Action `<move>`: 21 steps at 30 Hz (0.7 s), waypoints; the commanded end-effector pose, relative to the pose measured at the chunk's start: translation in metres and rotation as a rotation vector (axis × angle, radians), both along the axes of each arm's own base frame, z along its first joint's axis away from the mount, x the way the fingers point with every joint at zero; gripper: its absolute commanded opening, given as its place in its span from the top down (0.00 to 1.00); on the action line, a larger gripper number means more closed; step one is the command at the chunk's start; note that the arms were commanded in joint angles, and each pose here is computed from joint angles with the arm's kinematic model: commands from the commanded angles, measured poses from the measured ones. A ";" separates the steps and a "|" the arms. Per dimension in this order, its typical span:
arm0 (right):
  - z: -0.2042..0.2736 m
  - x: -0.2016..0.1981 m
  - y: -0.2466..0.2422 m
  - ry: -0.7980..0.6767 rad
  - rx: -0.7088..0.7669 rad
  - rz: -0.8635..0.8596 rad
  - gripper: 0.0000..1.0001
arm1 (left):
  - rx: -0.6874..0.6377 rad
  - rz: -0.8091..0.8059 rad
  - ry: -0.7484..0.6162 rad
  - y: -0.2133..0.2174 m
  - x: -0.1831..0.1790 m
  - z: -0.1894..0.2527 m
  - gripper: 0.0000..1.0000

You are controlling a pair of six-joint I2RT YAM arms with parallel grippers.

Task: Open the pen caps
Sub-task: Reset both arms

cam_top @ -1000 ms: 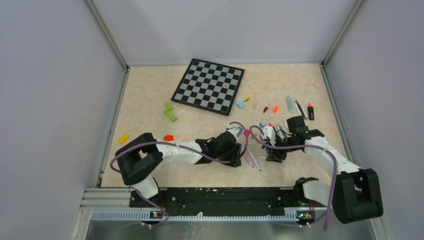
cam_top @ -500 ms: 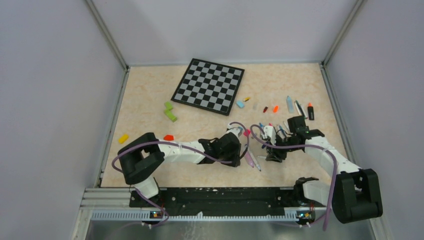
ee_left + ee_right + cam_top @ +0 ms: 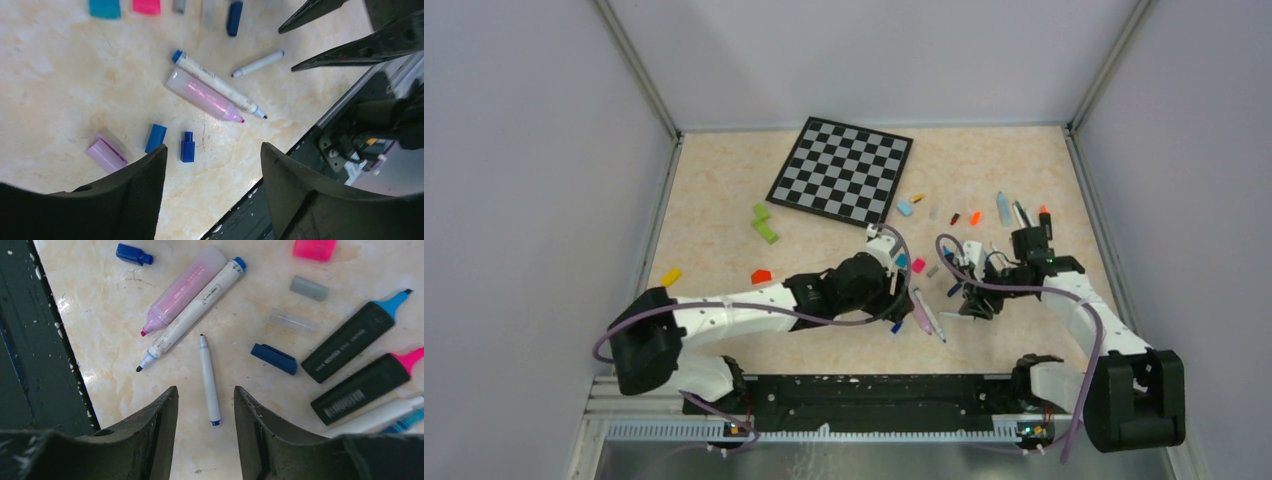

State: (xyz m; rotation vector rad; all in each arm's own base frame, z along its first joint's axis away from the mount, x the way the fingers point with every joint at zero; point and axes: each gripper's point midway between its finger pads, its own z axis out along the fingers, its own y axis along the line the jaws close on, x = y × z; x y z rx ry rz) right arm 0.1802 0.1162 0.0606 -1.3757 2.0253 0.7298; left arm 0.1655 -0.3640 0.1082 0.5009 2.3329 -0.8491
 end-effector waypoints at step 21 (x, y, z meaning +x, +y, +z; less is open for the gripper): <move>0.303 0.097 -0.095 -0.320 0.369 -0.869 0.06 | -0.171 0.372 -0.565 0.190 0.124 0.265 0.01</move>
